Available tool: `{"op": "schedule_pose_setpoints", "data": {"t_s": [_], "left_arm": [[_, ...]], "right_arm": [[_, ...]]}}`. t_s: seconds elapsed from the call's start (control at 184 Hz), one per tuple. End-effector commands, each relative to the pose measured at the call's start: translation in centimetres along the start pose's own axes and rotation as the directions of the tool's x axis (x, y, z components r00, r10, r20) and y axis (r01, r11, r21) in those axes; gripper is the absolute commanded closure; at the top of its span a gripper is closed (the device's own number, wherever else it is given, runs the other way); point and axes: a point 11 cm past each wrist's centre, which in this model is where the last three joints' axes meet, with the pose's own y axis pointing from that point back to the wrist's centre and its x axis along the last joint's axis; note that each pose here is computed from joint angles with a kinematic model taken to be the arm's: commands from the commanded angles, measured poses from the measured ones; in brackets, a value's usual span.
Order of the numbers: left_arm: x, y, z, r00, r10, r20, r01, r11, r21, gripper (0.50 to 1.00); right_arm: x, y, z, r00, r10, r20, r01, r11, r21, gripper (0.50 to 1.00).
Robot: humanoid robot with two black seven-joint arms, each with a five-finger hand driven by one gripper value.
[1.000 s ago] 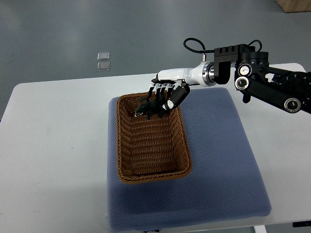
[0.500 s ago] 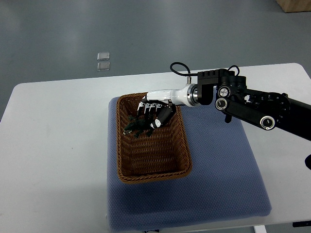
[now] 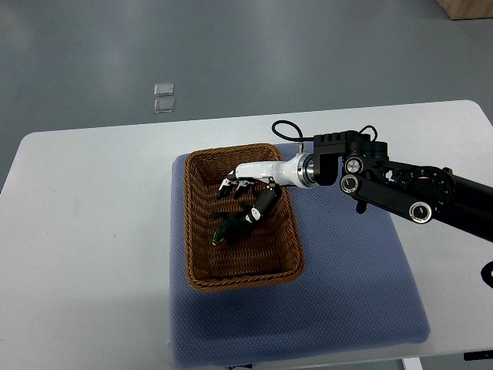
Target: Place crocodile in brown basket with right hand
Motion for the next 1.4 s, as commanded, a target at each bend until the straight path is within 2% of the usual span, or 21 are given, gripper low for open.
{"op": "schedule_pose_setpoints", "data": {"t_s": [0.0,0.06,0.163,0.337,0.446,0.522,0.674,0.766,0.859,1.005,1.049,1.185,1.255,1.397], "left_arm": [[0.0,0.0,0.0,1.000,0.001,0.000,-0.001,1.000,0.001,0.500],[0.0,0.0,0.1,1.000,0.001,0.000,-0.001,1.000,-0.002,0.500],[0.0,0.0,0.0,1.000,0.001,0.000,-0.001,1.000,0.001,0.500],[0.0,0.0,0.0,1.000,0.001,0.000,-0.001,1.000,-0.001,0.500],[0.0,0.0,0.0,1.000,0.001,0.000,-0.001,1.000,-0.001,0.500],[0.0,0.0,0.1,1.000,-0.001,0.000,0.001,1.000,-0.002,0.500],[0.0,0.0,0.0,1.000,-0.001,0.000,0.001,1.000,0.001,0.500],[0.0,0.0,0.1,1.000,-0.001,0.000,0.001,1.000,-0.001,0.500],[0.0,0.0,0.0,1.000,-0.001,0.000,0.001,1.000,0.001,0.500],[0.0,0.0,0.0,1.000,0.001,0.000,-0.001,1.000,0.001,0.500],[0.0,0.0,0.0,1.000,0.001,0.000,-0.001,1.000,0.001,0.500],[-0.1,0.0,0.0,1.000,-0.001,0.000,0.001,1.000,0.001,0.500],[-0.1,0.0,0.0,1.000,-0.001,0.000,0.001,1.000,0.001,0.500],[-0.1,0.0,0.0,1.000,-0.001,0.000,0.001,1.000,0.001,0.500]], "right_arm": [[0.3,0.2,0.0,1.000,0.008,0.004,-0.008,1.000,0.004,0.634],[0.6,0.4,0.1,1.000,0.017,0.005,-0.017,1.000,0.001,0.607],[1.4,0.8,0.3,0.999,0.035,0.011,-0.035,0.999,-0.002,0.607],[6.0,3.3,-0.4,0.983,0.162,0.090,-0.167,0.985,0.048,0.607],[8.4,4.9,-0.5,0.950,0.235,0.206,-0.259,0.961,0.096,0.607],[9.6,6.1,0.9,0.895,0.276,0.350,-0.332,0.937,0.110,0.607],[11.7,8.9,4.7,0.642,0.317,0.698,-0.550,0.825,0.131,0.607],[11.9,9.4,6.1,0.456,0.256,0.852,-0.648,0.752,0.121,0.605],[11.1,8.9,7.2,0.311,0.190,0.931,-0.704,0.704,0.092,0.605],[11.4,10.6,11.0,0.013,0.100,0.995,-0.841,0.540,-0.043,0.605],[11.0,11.0,12.5,-0.067,0.075,0.995,-0.855,0.509,-0.096,0.605],[10.0,11.4,15.5,-0.233,0.011,0.973,-0.854,0.477,-0.210,0.603],[9.3,11.4,16.6,-0.278,0.003,0.960,-0.846,0.473,-0.247,0.587],[8.6,11.5,17.8,-0.316,0.006,0.949,-0.835,0.473,-0.281,0.585]]}}
